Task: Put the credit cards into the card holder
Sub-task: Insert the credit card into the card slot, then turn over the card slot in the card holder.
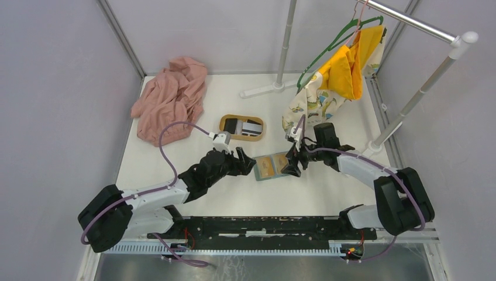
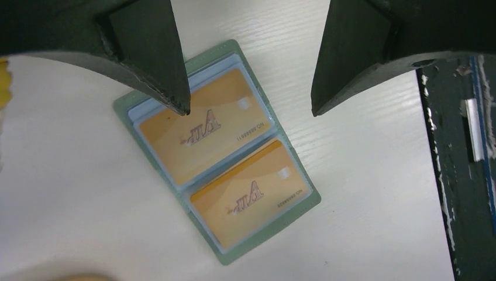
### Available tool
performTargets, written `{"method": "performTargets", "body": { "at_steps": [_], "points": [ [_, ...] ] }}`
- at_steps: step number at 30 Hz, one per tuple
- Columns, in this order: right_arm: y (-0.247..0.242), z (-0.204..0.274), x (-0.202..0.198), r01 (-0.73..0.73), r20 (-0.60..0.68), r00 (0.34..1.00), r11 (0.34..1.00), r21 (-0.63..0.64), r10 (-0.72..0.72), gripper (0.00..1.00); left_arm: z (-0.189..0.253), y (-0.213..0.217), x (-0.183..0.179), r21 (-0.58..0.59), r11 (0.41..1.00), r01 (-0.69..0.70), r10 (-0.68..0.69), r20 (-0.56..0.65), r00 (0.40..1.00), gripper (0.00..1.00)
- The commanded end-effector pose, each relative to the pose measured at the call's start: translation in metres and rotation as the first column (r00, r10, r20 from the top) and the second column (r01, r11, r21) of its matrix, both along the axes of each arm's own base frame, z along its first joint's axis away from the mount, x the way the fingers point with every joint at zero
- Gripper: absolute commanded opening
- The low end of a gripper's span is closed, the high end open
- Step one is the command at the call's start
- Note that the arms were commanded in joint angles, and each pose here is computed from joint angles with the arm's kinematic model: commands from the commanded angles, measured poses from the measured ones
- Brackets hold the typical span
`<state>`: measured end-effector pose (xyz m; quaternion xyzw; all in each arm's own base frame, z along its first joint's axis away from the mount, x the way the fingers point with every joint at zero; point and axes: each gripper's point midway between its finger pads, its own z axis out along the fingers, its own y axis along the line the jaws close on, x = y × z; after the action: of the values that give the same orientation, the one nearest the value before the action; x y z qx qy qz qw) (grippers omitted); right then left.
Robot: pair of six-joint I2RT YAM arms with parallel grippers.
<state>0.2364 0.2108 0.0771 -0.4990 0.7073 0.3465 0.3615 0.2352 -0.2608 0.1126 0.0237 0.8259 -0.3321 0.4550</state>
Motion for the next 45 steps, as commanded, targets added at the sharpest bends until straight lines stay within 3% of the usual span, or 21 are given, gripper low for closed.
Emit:
{"method": "performTargets", "body": {
  "at_steps": [1,6,12,17,21,24,30,34,45],
  "points": [
    [0.005,-0.002,0.018,0.220,-0.206,0.958,0.973,0.072,-0.201,0.81,-0.011,0.001,-0.001,-0.016,1.000,-0.007,0.007,0.007,1.000,0.83],
    [-0.004,-0.021,0.030,0.347,-0.330,0.886,0.938,0.008,-0.325,0.81,-0.017,-0.007,-0.004,-0.037,0.999,0.035,-0.035,-0.004,0.999,0.72],
    [-0.013,-0.031,0.036,0.423,-0.373,0.835,0.906,-0.036,-0.404,0.77,-0.016,-0.021,-0.007,-0.066,0.994,0.091,-0.092,-0.005,0.996,0.52],
    [-0.008,-0.035,0.031,0.410,-0.440,0.813,0.911,-0.030,-0.381,0.71,-0.014,-0.037,-0.010,-0.125,0.982,0.145,-0.147,-0.012,0.989,0.46],
    [-0.007,-0.036,0.030,0.405,-0.460,0.806,0.914,-0.029,-0.372,0.63,-0.011,-0.061,-0.013,-0.192,0.956,0.221,-0.229,-0.022,0.973,0.35],
    [-0.007,-0.030,0.033,0.407,-0.456,0.810,0.913,-0.013,-0.368,0.62,-0.017,-0.078,-0.010,-0.219,0.942,0.254,-0.270,-0.048,0.962,0.29],
    [-0.014,-0.011,0.041,0.416,-0.425,0.831,0.908,0.047,-0.359,0.62,-0.027,-0.101,-0.002,-0.238,0.929,0.282,-0.308,-0.081,0.948,0.23],
    [-0.009,-0.009,0.033,0.403,-0.476,0.820,0.911,0.086,-0.318,0.56,-0.037,-0.110,0.004,-0.221,0.933,0.285,-0.314,-0.111,0.943,0.22],
    [-0.009,-0.035,0.025,0.407,-0.567,0.756,0.913,0.016,-0.327,0.52,-0.080,-0.105,0.013,-0.104,0.968,0.226,-0.245,-0.226,0.943,0.16]
  ]
}}
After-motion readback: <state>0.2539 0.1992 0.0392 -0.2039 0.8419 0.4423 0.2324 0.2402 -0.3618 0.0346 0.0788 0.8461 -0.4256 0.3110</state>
